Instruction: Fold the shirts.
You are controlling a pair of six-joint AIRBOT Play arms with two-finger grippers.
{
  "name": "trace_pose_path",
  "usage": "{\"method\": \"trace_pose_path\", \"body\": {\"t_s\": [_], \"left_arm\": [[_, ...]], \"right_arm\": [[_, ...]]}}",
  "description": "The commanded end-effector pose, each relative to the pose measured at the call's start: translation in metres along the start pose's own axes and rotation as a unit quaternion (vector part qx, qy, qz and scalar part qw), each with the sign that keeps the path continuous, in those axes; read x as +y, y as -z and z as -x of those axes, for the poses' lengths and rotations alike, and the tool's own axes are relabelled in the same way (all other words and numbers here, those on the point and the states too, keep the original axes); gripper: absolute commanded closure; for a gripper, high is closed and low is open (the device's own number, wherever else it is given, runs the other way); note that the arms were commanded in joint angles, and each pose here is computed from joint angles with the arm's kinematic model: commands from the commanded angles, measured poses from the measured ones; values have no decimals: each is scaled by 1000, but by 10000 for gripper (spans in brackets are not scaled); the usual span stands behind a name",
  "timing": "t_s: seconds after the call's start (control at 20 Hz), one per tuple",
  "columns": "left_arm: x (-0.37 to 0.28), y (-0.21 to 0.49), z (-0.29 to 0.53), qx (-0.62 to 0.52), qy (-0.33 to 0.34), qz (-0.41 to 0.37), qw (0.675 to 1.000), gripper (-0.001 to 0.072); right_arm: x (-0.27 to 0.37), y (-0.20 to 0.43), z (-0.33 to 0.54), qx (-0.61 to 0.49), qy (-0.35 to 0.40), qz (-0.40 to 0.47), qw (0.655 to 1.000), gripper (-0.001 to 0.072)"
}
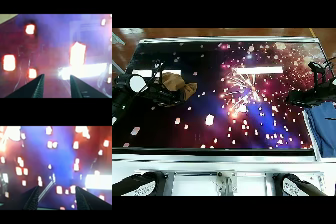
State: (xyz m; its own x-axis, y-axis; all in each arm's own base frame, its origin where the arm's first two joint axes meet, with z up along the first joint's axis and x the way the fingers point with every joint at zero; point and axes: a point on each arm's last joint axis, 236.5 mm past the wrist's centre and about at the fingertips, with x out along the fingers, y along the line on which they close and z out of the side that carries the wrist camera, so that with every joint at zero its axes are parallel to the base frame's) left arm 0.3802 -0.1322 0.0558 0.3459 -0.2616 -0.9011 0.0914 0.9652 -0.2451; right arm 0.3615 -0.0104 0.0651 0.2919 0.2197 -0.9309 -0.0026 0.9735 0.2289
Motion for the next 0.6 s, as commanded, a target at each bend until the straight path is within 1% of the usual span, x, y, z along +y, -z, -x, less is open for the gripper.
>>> {"method": "trace_pose_path", "body": {"t_s": [0.0, 0.2, 0.35, 0.45, 0.5, 0.55], "left_arm": [[0, 0, 0, 0, 0, 0, 1000, 331], [-2, -14, -2, -28, 4, 1, 1000, 330], [-11, -19, -2, -37, 25, 11, 999, 331], [-6, -21, -2, -42, 16, 8, 999, 322], [6, -27, -2, -52, -2, 4, 999, 247], [20, -38, -2, -72, -20, 6, 997, 44]], "right_arm": [[5, -16, 1, -33, -11, -36, 999, 143], [13, -20, 1, -42, -29, -45, 998, 143], [14, -20, 1, -41, -30, -45, 998, 143], [13, -20, 1, -42, -29, -45, 998, 142], [13, -20, 1, -42, -30, -45, 998, 143], [13, -20, 1, -42, -30, -45, 998, 143]]}}
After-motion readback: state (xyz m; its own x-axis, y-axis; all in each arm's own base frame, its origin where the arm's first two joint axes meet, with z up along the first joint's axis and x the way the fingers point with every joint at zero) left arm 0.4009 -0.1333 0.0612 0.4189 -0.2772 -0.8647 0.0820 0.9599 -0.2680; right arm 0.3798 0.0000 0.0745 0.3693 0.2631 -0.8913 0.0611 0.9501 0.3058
